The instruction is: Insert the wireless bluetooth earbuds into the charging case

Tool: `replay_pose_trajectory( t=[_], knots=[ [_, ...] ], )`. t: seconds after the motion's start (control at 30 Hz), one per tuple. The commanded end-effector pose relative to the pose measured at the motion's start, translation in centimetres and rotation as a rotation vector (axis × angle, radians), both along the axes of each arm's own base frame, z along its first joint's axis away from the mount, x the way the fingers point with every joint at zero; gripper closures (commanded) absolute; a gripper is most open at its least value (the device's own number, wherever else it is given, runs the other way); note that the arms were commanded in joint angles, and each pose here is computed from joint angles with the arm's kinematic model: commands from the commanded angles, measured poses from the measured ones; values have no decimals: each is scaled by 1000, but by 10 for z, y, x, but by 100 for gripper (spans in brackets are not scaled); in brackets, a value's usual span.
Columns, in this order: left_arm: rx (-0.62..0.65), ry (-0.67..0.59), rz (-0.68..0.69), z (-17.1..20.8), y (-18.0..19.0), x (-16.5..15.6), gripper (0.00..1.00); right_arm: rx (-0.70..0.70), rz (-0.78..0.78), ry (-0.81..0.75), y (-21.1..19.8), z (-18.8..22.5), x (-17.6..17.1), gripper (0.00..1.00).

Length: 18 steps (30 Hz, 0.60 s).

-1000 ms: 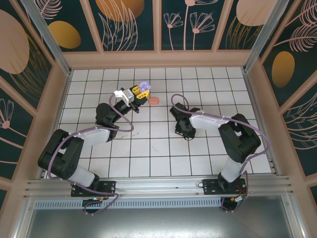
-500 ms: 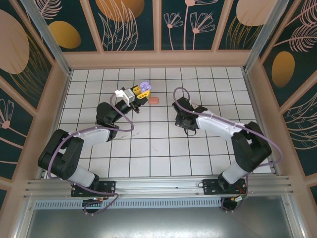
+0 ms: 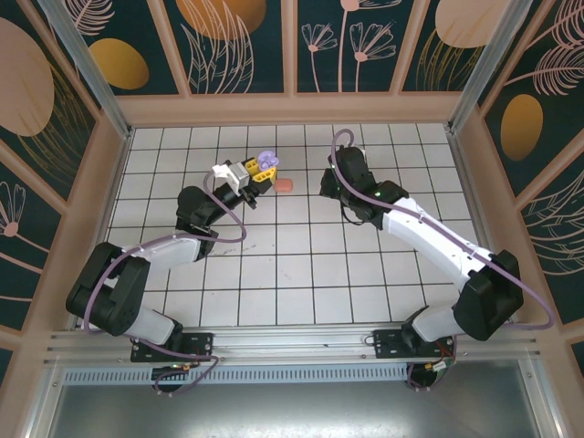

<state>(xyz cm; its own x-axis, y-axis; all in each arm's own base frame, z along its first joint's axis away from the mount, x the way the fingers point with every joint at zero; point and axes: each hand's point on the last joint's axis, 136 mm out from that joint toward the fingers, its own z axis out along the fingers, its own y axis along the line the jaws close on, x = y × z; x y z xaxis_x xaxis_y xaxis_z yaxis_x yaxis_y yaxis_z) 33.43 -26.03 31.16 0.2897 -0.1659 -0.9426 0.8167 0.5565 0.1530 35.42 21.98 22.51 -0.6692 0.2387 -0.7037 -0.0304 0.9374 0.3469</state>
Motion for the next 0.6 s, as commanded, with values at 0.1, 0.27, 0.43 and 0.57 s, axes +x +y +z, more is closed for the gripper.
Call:
replay_pose_trajectory(
  t=[0.1, 0.27, 0.43, 0.57],
  knots=[
    [-28, -64, -5, 23, 2, -8, 100, -35, 90, 88, 2, -50, -27, 86],
    [-29, -62, -2, 23, 3, -9, 100, -101, 130, 191, -1, -103, -50, 86],
    [-30, -61, -2, 23, 3, -9, 100, -168, 172, 292, -1, -146, -70, 86],
    [-31, -57, -3, 22, 3, -9, 100, -211, 202, 383, 2, -171, -83, 86]
  ],
)
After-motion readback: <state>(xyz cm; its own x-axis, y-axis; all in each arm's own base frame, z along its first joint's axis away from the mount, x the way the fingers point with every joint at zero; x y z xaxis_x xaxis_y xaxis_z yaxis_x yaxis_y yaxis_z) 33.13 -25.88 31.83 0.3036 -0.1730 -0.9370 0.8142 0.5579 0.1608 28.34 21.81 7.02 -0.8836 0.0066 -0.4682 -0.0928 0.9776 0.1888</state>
